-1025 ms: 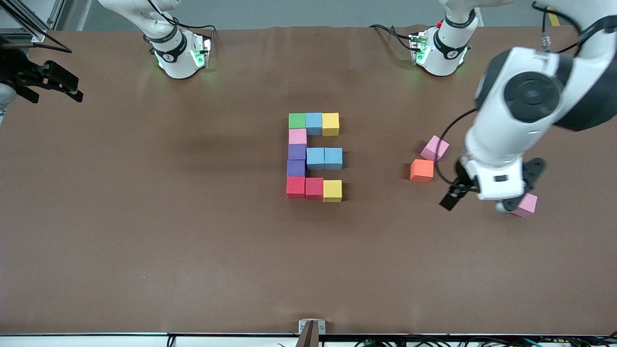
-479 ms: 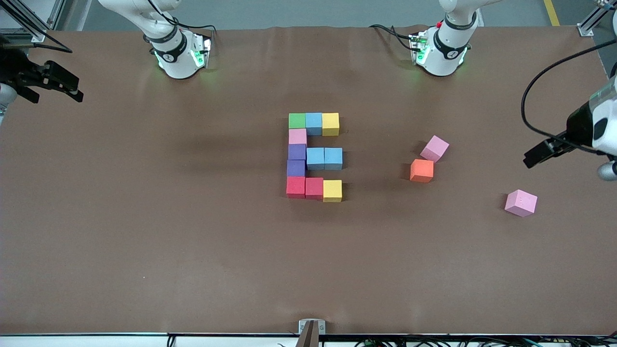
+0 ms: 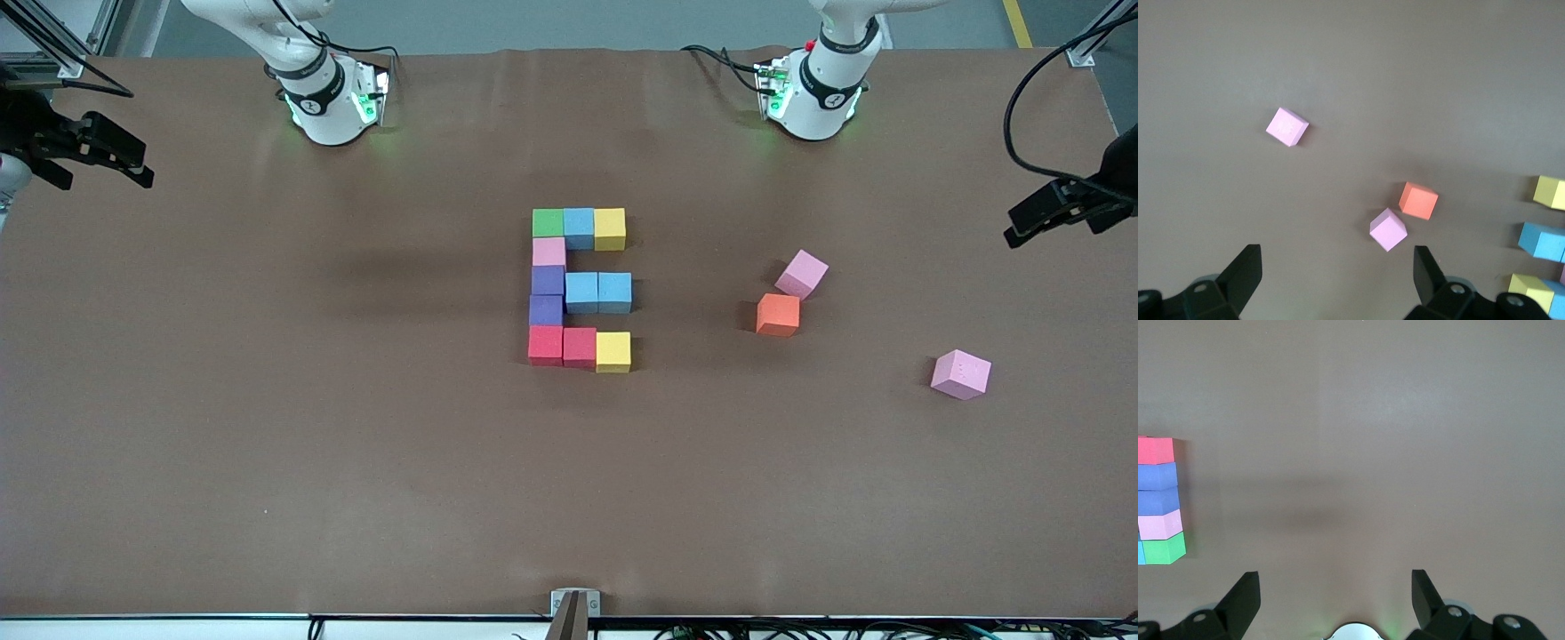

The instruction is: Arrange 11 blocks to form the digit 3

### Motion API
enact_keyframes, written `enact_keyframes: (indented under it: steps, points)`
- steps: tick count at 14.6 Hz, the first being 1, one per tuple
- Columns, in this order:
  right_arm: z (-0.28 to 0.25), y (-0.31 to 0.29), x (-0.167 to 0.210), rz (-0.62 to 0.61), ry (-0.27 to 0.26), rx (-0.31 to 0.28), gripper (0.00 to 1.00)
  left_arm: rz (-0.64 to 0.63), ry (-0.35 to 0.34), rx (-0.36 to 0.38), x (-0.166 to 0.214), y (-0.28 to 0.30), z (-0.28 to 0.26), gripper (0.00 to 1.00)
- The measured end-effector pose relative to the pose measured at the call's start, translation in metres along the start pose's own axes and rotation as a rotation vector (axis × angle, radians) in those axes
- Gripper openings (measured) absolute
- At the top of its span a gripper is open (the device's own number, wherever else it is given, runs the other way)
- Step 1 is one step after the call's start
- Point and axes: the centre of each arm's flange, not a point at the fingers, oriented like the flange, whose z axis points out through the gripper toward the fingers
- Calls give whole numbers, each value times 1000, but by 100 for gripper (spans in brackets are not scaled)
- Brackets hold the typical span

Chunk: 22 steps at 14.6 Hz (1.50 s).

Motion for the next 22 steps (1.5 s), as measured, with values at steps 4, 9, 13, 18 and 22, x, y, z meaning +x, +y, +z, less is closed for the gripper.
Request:
enact_keyframes:
  steps: [4,9,13,18,22]
  points:
    - [0,-1,0,-2,0,0,100,31,4,-2,-7,16,-4,100]
    - [0,-3,0,-5,-2,-1,100,33,4,-2,-7,17,-4,100]
    - [1,-1,-1,-2,-10,0,100,41,0,-2,-7,22,-1,100]
    - [1,2,-1,4,-12,-1,100,48,-4,-1,-6,26,1,100]
    - [1,3,-1,5,-12,-11,100,48,-6,-1,-6,25,2,100]
